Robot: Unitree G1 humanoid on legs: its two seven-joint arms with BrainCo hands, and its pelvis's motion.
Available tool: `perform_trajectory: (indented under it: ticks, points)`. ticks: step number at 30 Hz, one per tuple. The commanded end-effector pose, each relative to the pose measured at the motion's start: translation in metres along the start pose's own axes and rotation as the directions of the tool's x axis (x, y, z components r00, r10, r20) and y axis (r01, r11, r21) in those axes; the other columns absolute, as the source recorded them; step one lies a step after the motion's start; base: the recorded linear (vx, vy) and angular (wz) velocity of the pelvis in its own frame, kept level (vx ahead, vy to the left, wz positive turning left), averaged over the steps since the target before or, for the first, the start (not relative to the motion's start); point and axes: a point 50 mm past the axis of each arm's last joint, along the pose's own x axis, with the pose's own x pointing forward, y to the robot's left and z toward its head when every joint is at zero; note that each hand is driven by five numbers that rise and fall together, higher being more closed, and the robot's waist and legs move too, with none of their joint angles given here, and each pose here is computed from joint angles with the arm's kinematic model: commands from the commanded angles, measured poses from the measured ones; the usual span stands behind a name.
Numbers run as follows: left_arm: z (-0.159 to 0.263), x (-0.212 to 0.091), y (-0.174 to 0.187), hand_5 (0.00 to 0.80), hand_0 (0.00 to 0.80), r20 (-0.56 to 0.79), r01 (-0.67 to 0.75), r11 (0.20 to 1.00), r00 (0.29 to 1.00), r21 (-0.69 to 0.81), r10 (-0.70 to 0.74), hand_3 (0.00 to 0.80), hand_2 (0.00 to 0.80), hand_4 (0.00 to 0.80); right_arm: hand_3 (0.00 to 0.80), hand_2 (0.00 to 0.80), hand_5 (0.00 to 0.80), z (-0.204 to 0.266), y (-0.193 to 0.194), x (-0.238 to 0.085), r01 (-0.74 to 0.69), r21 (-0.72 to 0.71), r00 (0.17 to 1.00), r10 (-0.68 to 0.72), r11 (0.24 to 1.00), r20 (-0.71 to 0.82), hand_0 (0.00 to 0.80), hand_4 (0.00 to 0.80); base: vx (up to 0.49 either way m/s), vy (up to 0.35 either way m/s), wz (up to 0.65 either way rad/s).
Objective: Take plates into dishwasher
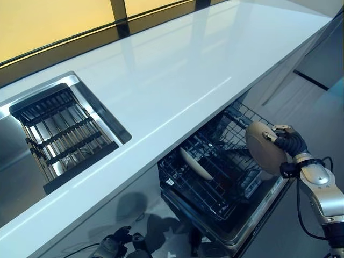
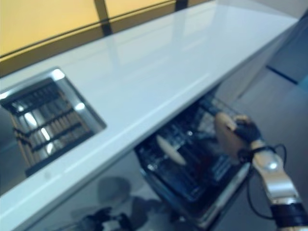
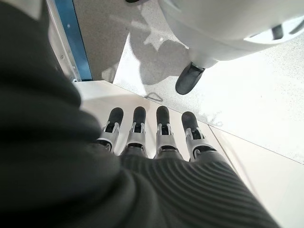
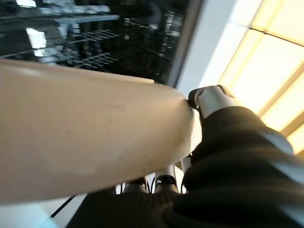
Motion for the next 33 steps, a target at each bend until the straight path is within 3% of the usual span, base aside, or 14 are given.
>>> perform_trajectory:
  ticks: [1, 21, 33]
  points:
    - [0.016, 0.001, 0.021, 0.000, 0.000, 0.042, -0.037, 0.999, 0.998, 0.040, 0.035, 0.000, 0.000, 0.000, 0.800, 0.800, 0.800, 0.028, -0.005, 0.007, 0.020, -0.044, 0.990, -0.013, 0.999, 0.143, 0.800, 0.800, 0.000, 0.000, 0.00]
    - [0.037, 0.002, 0.019, 0.000, 0.000, 0.087, -0.007, 0.994, 0.996, 0.109, -0.003, 0.000, 0.000, 0.000, 0.800, 0.800, 0.800, 0.035, 0.019, 0.037, 0.065, -0.128, 0.990, -0.048, 0.990, 0.131, 0.800, 0.800, -0.009, -0.010, 0.04]
    - [0.042, 0.002, 0.021, 0.000, 0.000, 0.101, -0.009, 0.992, 0.995, 0.126, -0.004, 0.000, 0.000, 0.000, 0.800, 0.800, 0.800, 0.050, 0.011, 0.050, 0.134, -0.197, 0.982, -0.104, 0.971, 0.155, 0.800, 0.800, 0.007, -0.012, 0.05]
